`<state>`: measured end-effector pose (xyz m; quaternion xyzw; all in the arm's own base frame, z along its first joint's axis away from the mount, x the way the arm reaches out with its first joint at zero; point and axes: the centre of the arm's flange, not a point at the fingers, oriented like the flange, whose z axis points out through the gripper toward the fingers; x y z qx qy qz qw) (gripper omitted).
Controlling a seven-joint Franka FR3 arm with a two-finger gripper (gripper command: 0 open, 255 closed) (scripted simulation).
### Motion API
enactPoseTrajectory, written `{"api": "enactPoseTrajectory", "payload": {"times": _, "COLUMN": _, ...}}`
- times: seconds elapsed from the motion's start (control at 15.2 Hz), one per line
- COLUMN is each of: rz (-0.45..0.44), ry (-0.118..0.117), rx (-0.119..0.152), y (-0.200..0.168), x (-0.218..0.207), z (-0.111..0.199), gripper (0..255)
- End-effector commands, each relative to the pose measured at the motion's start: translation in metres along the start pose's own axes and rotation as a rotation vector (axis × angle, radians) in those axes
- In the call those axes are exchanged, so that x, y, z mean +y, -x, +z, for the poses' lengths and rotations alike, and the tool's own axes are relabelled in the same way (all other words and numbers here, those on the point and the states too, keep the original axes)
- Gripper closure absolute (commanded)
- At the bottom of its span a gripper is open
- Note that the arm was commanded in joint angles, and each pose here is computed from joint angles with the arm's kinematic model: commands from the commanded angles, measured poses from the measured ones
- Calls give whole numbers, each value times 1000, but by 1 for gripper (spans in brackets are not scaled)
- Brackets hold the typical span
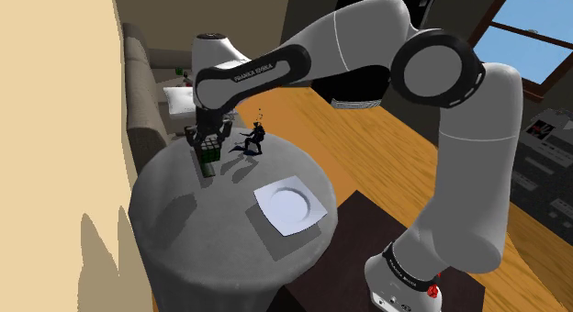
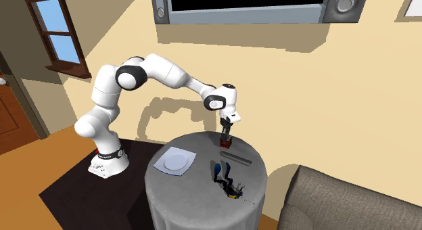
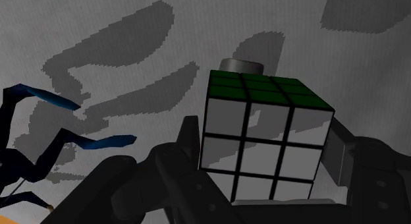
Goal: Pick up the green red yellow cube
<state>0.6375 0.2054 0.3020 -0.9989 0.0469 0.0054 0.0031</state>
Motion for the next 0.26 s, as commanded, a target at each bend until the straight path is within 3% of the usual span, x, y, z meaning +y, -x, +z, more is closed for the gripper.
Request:
{"api": "enactPoseTrajectory", "payload": {"times": 0.0, "rz": 0, "ry": 0, "rx": 0, "y": 1, "x": 0, "z": -10, "gripper": 255}}
{"api": "enactPoseTrajectory", "payload": {"times": 0.2, "rz": 0, "ry": 0, "rx": 0, "y": 1, "x": 0, "z": -16, "gripper": 255}}
